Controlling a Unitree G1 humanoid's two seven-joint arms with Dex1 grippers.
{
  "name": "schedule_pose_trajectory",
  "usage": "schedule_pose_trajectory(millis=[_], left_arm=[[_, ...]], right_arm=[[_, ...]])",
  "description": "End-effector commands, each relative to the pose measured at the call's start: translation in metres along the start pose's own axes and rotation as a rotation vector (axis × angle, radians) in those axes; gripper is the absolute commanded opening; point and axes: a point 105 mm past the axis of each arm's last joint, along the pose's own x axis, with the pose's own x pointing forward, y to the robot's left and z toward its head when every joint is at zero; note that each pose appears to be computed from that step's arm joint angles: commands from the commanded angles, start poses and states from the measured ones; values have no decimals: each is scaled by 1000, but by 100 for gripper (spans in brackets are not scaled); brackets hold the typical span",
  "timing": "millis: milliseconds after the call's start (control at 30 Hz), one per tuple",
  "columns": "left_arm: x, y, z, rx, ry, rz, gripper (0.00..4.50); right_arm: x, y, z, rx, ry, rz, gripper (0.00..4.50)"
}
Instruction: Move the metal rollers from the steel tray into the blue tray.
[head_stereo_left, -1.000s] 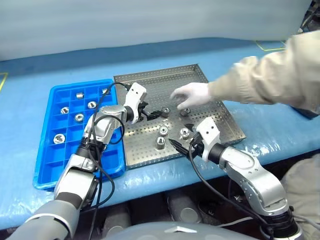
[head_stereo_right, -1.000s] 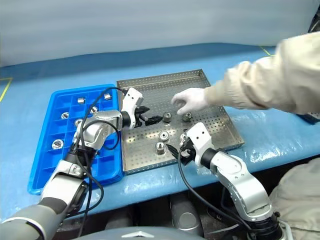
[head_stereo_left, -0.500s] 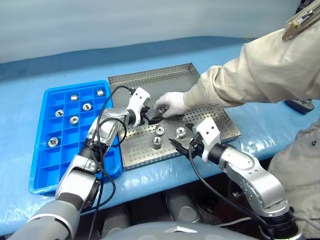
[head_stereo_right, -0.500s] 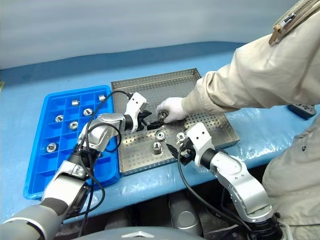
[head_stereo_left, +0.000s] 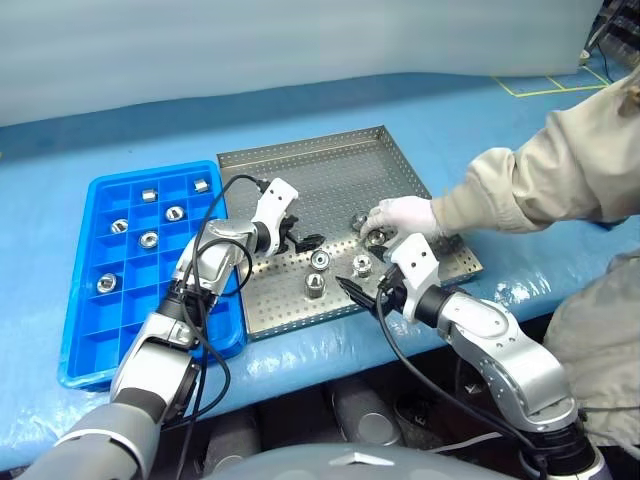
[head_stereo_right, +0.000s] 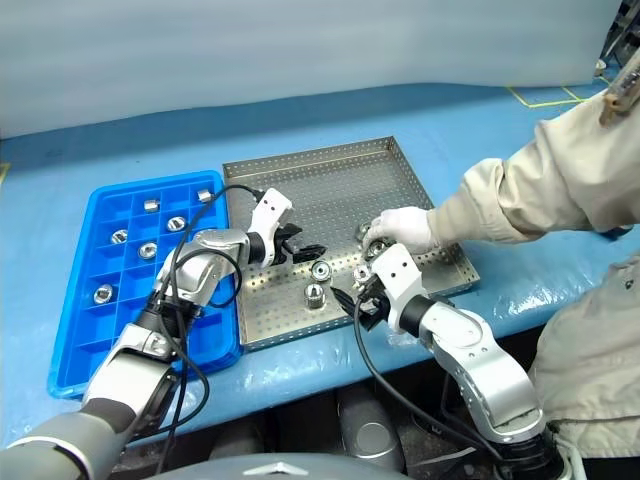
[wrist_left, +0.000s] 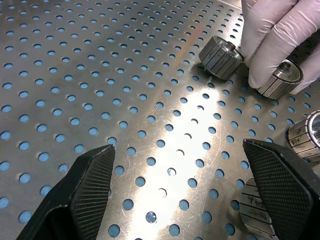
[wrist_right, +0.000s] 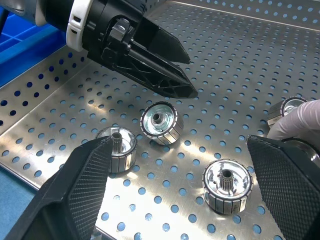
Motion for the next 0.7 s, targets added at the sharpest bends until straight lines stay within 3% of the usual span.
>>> schedule_pose_trajectory(millis=[33, 400, 700], left_arm=[[-5, -2, 15, 39, -50, -5, 445], [-7, -1, 21, 64, -62, -9, 445], [-7, -21, 53, 245, -128, -129, 445]], right_arm=[[0, 1, 12, -28, -40, 5, 450], [-1, 1, 13, -28, -44, 5, 450], [-7, -4, 9, -21, -33, -29, 450]])
